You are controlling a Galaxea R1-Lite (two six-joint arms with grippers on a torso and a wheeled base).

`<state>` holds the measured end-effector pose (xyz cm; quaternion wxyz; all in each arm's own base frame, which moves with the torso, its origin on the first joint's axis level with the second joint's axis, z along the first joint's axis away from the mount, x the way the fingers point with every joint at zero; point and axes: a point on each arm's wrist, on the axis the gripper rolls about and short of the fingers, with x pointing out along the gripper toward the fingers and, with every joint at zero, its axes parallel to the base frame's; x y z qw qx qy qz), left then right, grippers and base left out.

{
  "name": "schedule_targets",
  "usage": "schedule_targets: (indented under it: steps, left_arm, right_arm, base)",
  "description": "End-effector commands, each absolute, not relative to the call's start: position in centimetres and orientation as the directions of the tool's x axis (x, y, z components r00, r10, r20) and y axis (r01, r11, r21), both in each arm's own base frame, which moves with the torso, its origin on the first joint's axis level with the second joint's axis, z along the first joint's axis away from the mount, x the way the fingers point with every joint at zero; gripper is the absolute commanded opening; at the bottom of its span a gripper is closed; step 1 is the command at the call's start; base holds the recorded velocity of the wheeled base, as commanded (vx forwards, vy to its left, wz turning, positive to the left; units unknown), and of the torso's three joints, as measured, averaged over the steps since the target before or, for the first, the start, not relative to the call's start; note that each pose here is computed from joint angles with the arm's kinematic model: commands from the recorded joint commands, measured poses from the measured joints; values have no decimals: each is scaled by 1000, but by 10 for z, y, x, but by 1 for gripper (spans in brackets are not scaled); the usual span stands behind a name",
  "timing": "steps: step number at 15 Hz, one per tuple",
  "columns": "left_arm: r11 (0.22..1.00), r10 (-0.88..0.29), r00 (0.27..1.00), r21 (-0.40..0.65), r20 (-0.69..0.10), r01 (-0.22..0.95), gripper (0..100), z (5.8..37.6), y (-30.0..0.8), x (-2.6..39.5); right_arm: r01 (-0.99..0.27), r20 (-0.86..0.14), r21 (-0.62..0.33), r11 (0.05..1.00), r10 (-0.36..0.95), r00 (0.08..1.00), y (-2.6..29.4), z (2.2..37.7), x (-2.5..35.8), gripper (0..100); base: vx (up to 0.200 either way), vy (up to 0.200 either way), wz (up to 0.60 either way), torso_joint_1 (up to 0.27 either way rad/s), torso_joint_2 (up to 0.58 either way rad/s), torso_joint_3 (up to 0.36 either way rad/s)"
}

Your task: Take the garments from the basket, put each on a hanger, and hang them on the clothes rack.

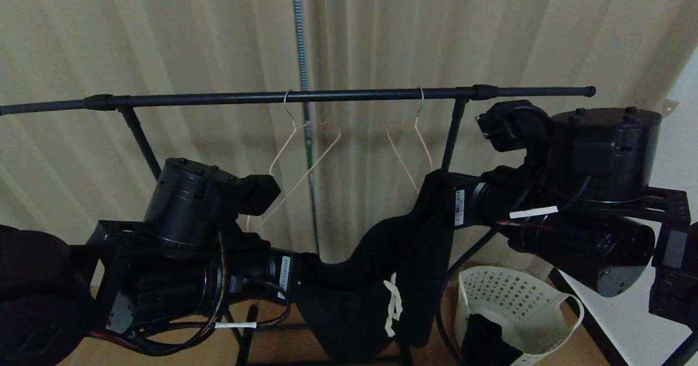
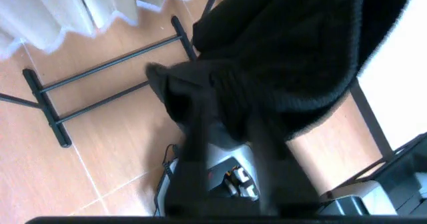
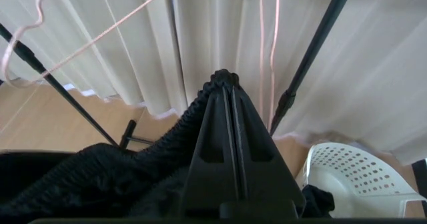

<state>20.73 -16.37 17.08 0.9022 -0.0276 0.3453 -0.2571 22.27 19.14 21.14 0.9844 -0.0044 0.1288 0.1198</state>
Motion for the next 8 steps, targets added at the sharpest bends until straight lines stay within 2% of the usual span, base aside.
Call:
schedule_targets:
  steps: [1, 4, 8]
  left_arm:
    - [864, -481, 627, -213, -613, 456, 100, 169, -161, 204]
    - [854, -485, 627, -177, -610, 489, 100, 170, -154, 194]
    - [857, -488, 661, -169, -571, 487, 100, 177, -140, 185]
  right_arm:
    - [-237, -251, 26, 971, 236, 939, 191, 212, 222, 0]
    - [-237, -250, 29, 971, 237, 939, 191, 213, 223, 0]
    - [-196, -254, 99, 976, 215, 943, 179, 212, 217, 0]
  base:
    - [0, 0, 0, 0, 0, 0]
    - [0, 0, 0, 0, 0, 0]
    - [0, 0, 0, 0, 0, 0]
